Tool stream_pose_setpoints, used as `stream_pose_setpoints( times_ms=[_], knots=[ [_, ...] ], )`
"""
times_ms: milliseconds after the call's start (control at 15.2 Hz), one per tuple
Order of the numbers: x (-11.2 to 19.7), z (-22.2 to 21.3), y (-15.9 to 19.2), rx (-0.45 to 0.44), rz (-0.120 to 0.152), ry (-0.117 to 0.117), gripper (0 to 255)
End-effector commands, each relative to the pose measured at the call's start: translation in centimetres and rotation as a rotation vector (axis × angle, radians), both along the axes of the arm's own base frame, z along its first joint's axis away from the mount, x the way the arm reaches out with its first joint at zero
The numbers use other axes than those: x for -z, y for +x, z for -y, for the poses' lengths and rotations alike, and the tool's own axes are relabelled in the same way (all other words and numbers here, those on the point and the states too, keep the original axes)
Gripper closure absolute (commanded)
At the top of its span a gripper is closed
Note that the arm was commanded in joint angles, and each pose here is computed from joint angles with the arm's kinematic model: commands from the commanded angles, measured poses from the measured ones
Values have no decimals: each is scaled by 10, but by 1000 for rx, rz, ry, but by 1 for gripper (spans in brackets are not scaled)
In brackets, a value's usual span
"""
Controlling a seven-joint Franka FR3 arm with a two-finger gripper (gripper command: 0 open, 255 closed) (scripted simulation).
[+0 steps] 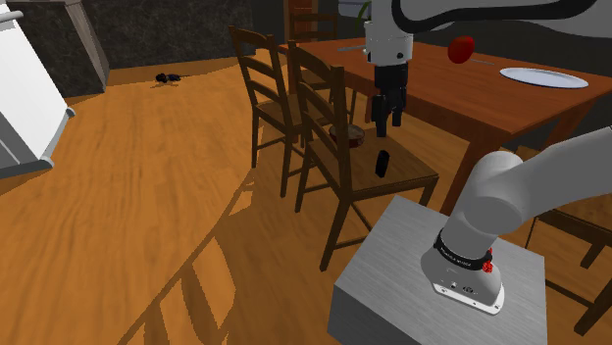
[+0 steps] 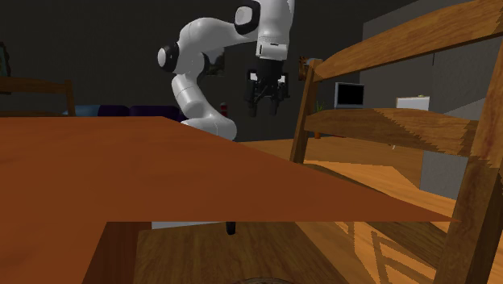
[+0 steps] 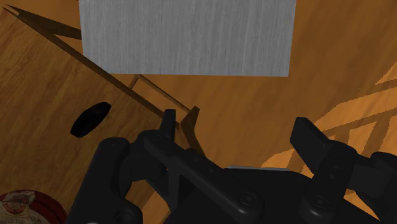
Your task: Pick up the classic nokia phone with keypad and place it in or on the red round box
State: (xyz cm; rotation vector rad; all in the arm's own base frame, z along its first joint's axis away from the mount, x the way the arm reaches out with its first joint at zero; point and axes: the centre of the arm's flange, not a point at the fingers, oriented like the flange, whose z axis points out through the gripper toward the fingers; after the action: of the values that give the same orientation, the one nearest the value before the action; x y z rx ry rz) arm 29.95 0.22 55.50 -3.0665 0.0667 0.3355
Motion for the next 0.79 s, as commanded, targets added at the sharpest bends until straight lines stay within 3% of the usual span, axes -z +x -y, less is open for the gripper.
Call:
stream_pose_setpoints(
  times_ms=[0,726],
  knots=[
    [0,0,0,0,0,0,0],
    [92,105,-1,-229,127,16,0]
  ],
)
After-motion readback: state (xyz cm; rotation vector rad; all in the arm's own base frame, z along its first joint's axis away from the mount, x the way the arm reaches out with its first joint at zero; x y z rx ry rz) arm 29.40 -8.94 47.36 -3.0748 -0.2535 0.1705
